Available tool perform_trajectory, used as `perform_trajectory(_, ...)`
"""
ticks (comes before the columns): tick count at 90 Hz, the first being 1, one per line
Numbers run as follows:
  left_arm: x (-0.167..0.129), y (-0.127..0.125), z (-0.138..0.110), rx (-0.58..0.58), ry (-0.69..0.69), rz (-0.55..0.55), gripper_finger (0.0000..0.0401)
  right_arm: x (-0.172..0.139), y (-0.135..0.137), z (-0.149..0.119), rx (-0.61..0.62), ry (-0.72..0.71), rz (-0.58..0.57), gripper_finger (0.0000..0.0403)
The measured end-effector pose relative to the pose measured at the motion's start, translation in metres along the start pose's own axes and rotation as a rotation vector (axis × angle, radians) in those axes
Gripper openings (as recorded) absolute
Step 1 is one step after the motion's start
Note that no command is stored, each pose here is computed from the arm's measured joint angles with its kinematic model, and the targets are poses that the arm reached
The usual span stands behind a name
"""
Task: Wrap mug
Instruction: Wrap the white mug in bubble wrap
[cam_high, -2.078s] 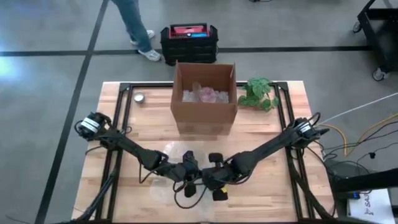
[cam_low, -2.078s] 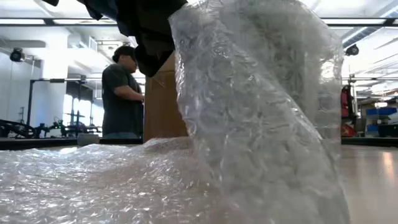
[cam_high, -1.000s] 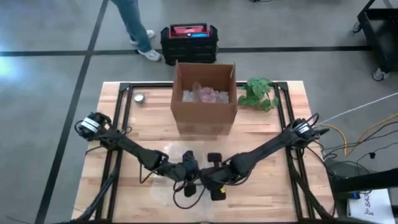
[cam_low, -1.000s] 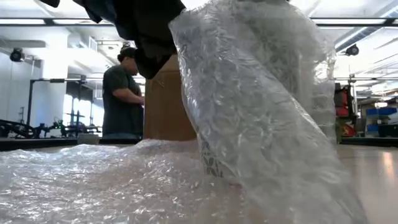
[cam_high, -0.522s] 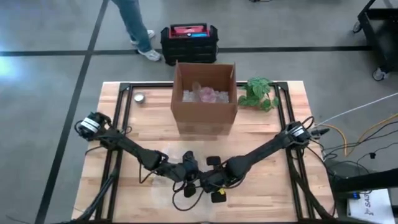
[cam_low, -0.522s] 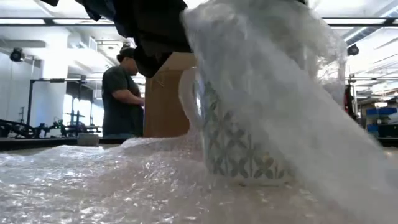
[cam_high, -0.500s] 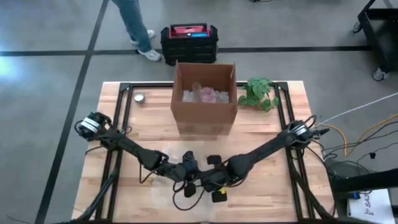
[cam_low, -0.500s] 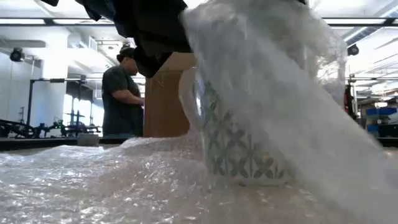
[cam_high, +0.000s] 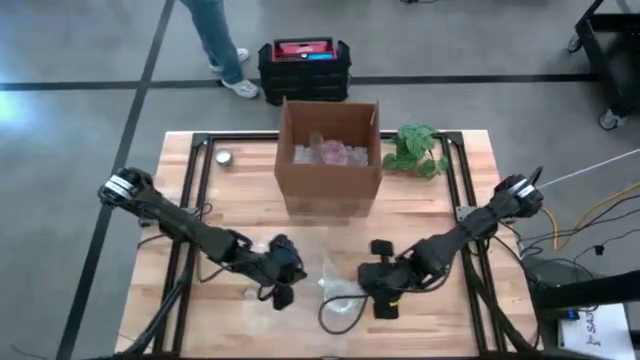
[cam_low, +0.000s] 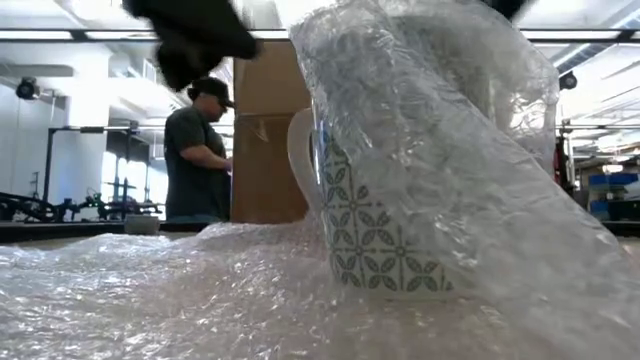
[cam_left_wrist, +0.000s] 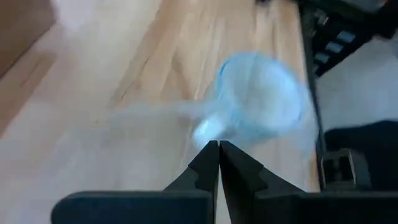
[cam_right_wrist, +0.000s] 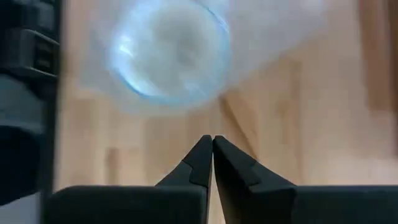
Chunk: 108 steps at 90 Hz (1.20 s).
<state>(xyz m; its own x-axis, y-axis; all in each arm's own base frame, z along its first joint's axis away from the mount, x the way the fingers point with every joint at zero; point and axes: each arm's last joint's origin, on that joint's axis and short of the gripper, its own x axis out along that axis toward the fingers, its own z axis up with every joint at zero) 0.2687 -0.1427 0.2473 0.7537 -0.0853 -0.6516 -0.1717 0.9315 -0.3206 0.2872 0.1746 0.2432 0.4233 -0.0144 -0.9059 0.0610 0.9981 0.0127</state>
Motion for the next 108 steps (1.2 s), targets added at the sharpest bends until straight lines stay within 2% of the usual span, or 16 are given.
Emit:
perform_trajectory(17, -0.016, 0.005, -0.018, -0.02, 0.133, 0.087, 0.0, 0.011, -0.014, -0.052, 0.129, -0.071, -0.194, 0.0)
perform_trajectory(33, -0.013, 0.012, -0.029, -0.153, 0.217, 0.192, 0.0024, 0.042, -0.021, -0.076, 0.268, -0.145, -0.2, 0.0)
perform_trajectory(41, -0.01, 0.015, -0.035, -0.199, 0.26, 0.23, 0.0062, 0.056, -0.022, -0.081, 0.318, -0.183, -0.183, 0.0001)
perform_trajectory(50, -0.007, 0.015, -0.039, -0.259, 0.328, 0.23, 0.0122, 0.067, -0.022, -0.085, 0.342, -0.193, -0.179, 0.0016)
perform_trajectory(57, -0.008, 0.015, -0.045, -0.308, 0.382, 0.239, 0.0172, 0.072, -0.021, -0.086, 0.34, -0.207, -0.196, 0.004)
perform_trajectory(64, -0.013, 0.015, -0.052, -0.339, 0.412, 0.291, 0.0218, 0.076, -0.021, -0.086, 0.342, -0.235, -0.232, 0.0068)
perform_trajectory(76, -0.026, 0.013, -0.07, -0.408, 0.443, 0.399, 0.0268, 0.083, -0.02, -0.085, 0.329, -0.279, -0.265, 0.0116)
perform_trajectory(90, -0.027, 0.011, -0.103, -0.514, 0.399, 0.418, 0.0279, 0.089, -0.018, -0.086, 0.299, -0.273, -0.272, 0.0157)
perform_trajectory(108, -0.009, 0.022, -0.14, -0.682, 0.227, 0.288, 0.0257, 0.094, -0.015, -0.084, 0.246, -0.285, -0.257, 0.0179)
